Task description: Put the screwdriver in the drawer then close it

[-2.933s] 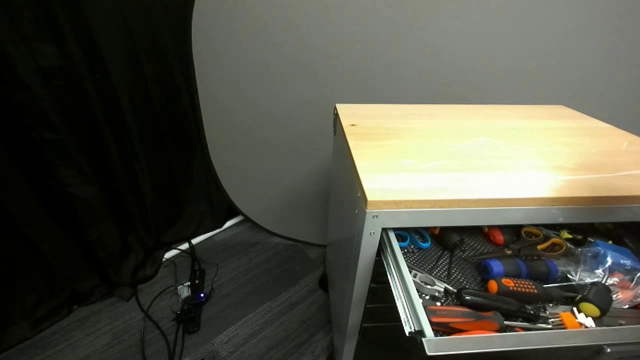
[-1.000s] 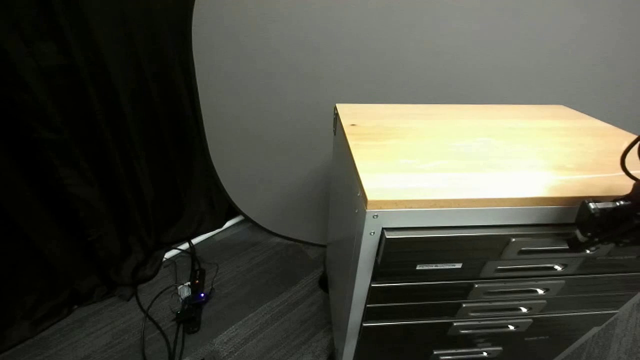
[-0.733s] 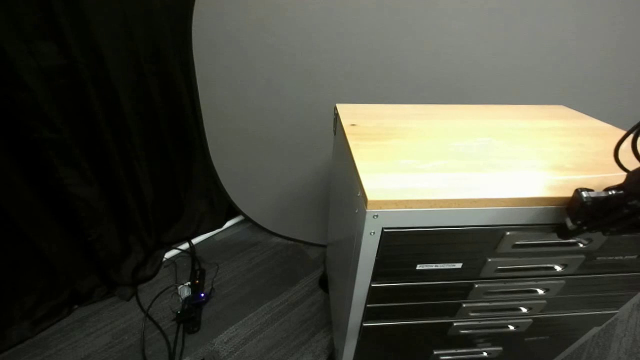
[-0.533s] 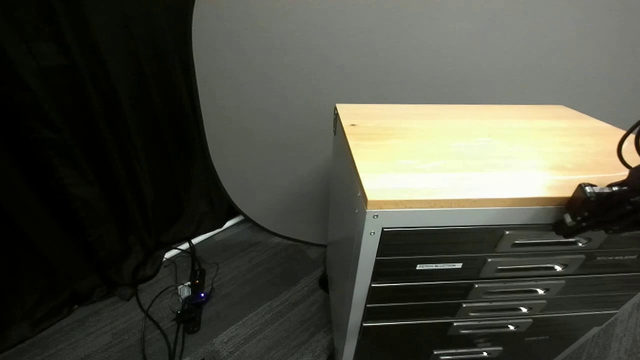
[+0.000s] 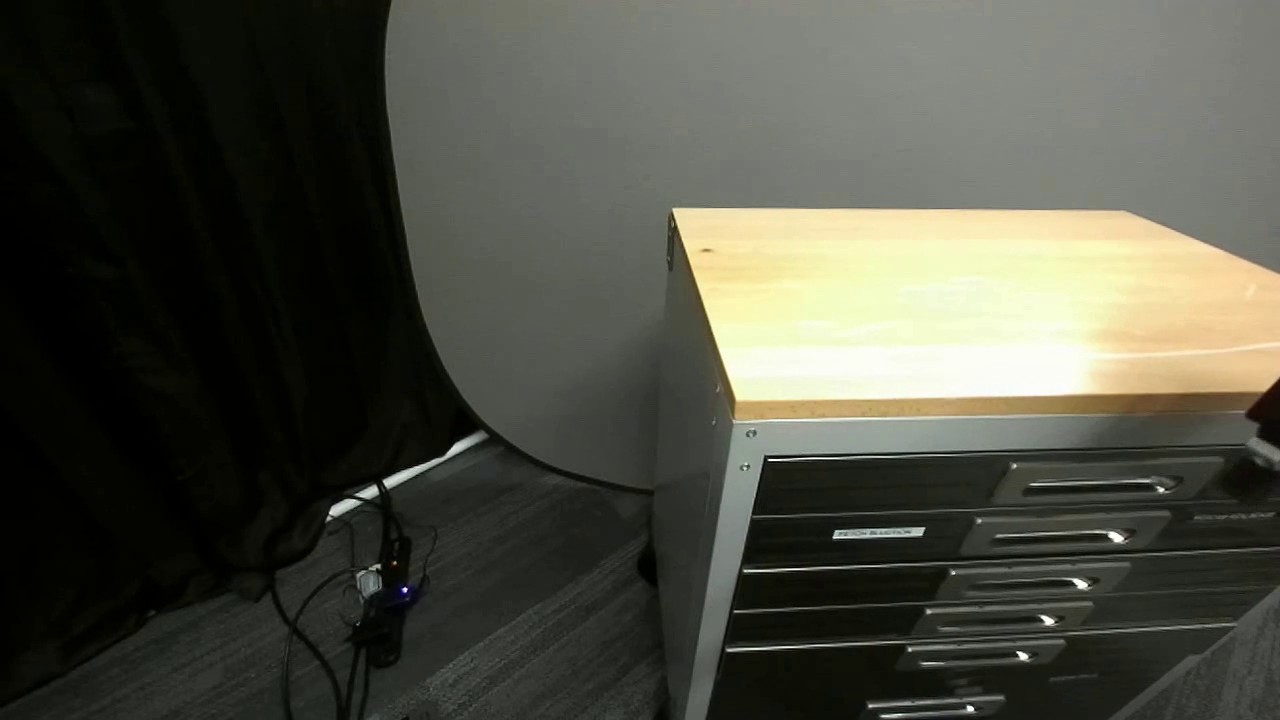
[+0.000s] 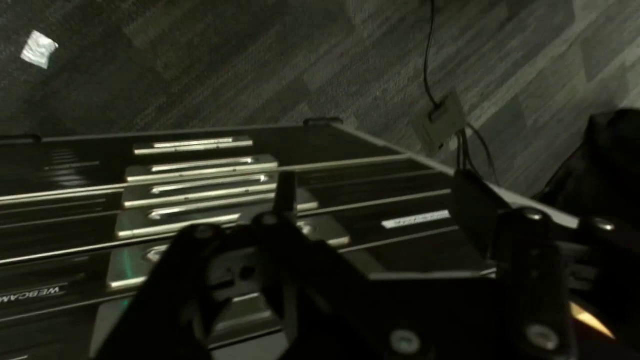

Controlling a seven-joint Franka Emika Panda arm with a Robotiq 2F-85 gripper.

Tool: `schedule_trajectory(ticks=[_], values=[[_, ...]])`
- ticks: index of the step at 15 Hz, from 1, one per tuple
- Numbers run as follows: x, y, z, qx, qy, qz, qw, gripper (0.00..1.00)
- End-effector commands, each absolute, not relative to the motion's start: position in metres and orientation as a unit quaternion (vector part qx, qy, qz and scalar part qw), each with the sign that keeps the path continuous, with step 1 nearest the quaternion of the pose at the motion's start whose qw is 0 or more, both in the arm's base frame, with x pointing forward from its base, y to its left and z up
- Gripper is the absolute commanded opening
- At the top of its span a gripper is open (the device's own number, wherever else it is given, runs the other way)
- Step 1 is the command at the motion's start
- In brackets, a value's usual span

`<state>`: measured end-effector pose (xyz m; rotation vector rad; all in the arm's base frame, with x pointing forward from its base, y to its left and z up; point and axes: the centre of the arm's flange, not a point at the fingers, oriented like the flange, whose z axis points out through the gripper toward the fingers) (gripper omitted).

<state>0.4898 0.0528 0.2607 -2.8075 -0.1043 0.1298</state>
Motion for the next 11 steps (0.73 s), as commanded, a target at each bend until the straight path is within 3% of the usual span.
schedule_trajectory(ticks=[1, 7, 8, 11], values=[[0.482, 0.072, 0.345, -0.982, -0.098, 0.114, 0.114, 1.00], [0.469, 0.105, 0.413, -0.957, -0.154, 0.235, 0.067, 1.00], [0.458, 0.106, 0.361, -0.963, -0.153, 0.209, 0.078, 1.00], [0.459, 0.108, 0.385, -0.960, -0.155, 0.220, 0.074, 1.00]])
